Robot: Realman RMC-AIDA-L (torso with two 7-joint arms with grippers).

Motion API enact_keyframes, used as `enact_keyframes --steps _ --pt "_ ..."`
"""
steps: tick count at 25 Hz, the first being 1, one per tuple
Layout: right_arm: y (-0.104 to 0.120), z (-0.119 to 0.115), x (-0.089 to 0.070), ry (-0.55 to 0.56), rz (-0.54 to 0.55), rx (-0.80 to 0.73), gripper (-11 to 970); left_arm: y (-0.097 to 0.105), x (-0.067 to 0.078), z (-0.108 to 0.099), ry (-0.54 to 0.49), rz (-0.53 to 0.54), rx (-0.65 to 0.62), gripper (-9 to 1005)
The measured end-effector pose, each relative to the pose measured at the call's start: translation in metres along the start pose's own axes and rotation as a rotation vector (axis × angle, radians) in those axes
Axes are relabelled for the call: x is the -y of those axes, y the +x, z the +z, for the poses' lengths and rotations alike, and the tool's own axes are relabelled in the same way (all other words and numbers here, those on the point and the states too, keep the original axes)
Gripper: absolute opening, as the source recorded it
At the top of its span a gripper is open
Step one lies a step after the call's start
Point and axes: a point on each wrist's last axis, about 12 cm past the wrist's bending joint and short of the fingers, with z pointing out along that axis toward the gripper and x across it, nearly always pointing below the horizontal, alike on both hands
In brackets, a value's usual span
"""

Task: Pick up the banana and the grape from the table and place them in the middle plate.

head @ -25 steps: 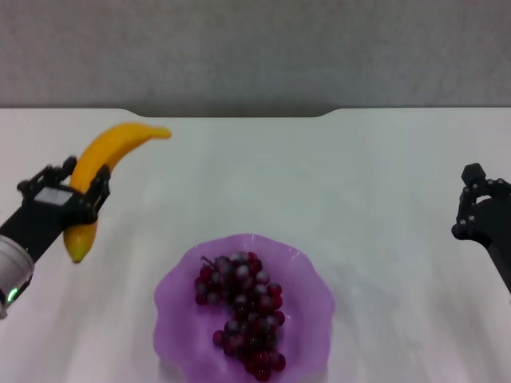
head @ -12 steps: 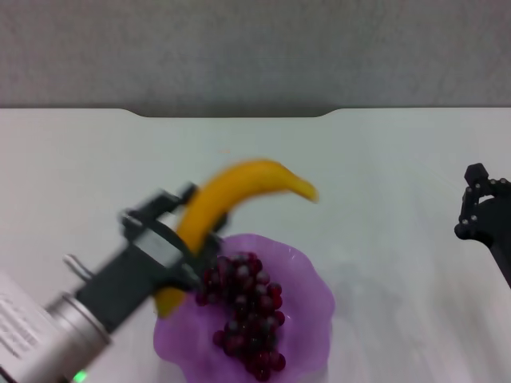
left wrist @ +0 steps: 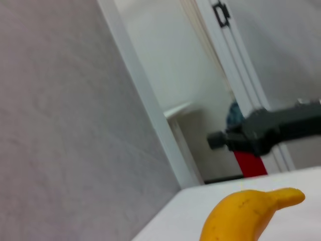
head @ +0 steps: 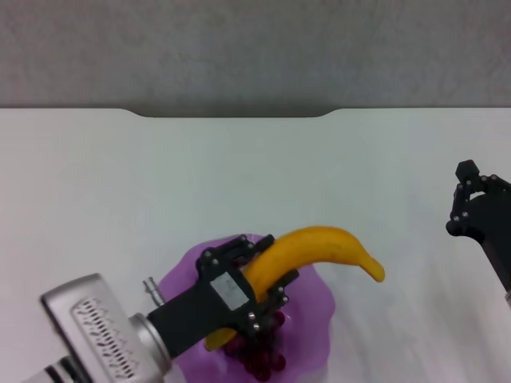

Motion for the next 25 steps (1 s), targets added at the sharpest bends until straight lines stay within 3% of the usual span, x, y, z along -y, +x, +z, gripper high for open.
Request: enact_keyframes --steps 9,15,25 --pt "0.000 0.000 -0.003 -0.011 -0.003 -0.001 10 0.022 -0.010 0.022 0.000 0.023 -0.164 497" --pt "0.000 0.000 -0.003 -0.013 -0.003 0.000 10 0.028 -0.017 0.022 -0.058 -0.035 -0.213 499" --pt "0.001 0.000 -0.002 -0.010 -0.004 -0.001 11 0.029 -0.015 0.021 -0.059 -0.032 -0.222 502"
